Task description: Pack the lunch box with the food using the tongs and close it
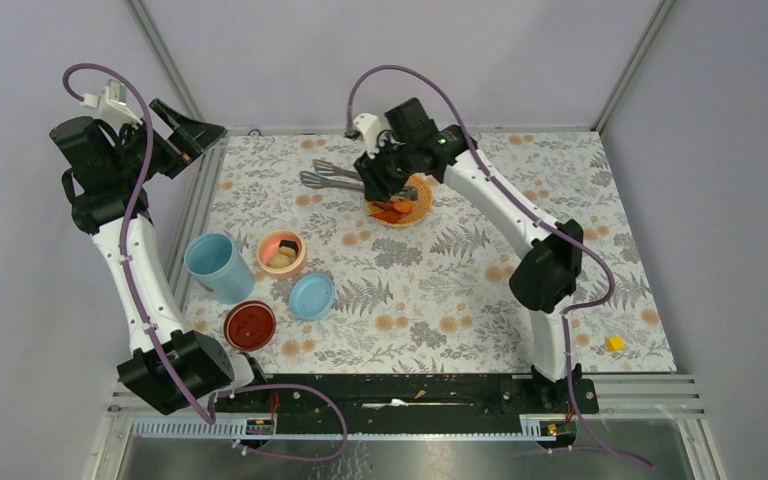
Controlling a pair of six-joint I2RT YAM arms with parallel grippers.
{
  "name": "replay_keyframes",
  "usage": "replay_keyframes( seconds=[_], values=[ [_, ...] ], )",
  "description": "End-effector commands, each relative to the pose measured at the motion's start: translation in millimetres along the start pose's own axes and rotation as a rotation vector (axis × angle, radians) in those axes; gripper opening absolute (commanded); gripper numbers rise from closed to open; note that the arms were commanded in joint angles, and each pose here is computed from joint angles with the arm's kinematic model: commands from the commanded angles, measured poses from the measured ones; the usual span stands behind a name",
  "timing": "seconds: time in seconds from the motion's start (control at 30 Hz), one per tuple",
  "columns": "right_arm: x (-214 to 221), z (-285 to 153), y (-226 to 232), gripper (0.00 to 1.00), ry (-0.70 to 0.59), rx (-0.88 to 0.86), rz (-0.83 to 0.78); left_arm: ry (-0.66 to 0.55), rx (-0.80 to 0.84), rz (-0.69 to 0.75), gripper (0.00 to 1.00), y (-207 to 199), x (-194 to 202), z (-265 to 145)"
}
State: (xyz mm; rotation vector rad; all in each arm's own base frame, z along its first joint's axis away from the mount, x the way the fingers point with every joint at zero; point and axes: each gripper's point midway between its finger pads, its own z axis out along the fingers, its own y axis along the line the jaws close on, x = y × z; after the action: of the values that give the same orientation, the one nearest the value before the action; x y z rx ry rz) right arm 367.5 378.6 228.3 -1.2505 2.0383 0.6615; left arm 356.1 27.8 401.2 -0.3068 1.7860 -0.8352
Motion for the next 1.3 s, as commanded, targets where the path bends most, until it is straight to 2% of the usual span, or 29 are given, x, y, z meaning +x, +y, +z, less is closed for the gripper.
replay_keyframes(
  seconds=[0.0,0.13,0.3,0.47,0.7,1.27],
  values=[
    [14.2,-39.2,-41.2,0.52,-0.018,0.107,0.002,-0.038,0.039,0.059,0.99,-15.1,-12.9,-3.0],
    [62.8,-56.7,-71.7,0.52,0.048,0.138,0.022,-0.032,0.041,0.052,0.99,-13.1,-11.7,-1.3],
    [118.8,-77.0,-101.5,0.52,0.15,0.192,-0.028,-0.022,0.053,0.031,0.99,-8.9,-7.3,2.0],
    [149.4,-85.4,-119.7,0.51,0.233,0.222,-0.112,-0.018,0.062,0.025,0.99,-9.6,-8.1,3.1],
    [168.4,-82.1,-129.2,0.51,0.29,0.206,-0.154,-0.024,0.061,0.034,0.99,-11.6,-8.1,1.2],
    [171.4,-61.9,-143.3,0.52,0.308,0.188,-0.152,-0.023,0.065,0.031,0.99,-13.4,-7.2,0.4]
  ],
)
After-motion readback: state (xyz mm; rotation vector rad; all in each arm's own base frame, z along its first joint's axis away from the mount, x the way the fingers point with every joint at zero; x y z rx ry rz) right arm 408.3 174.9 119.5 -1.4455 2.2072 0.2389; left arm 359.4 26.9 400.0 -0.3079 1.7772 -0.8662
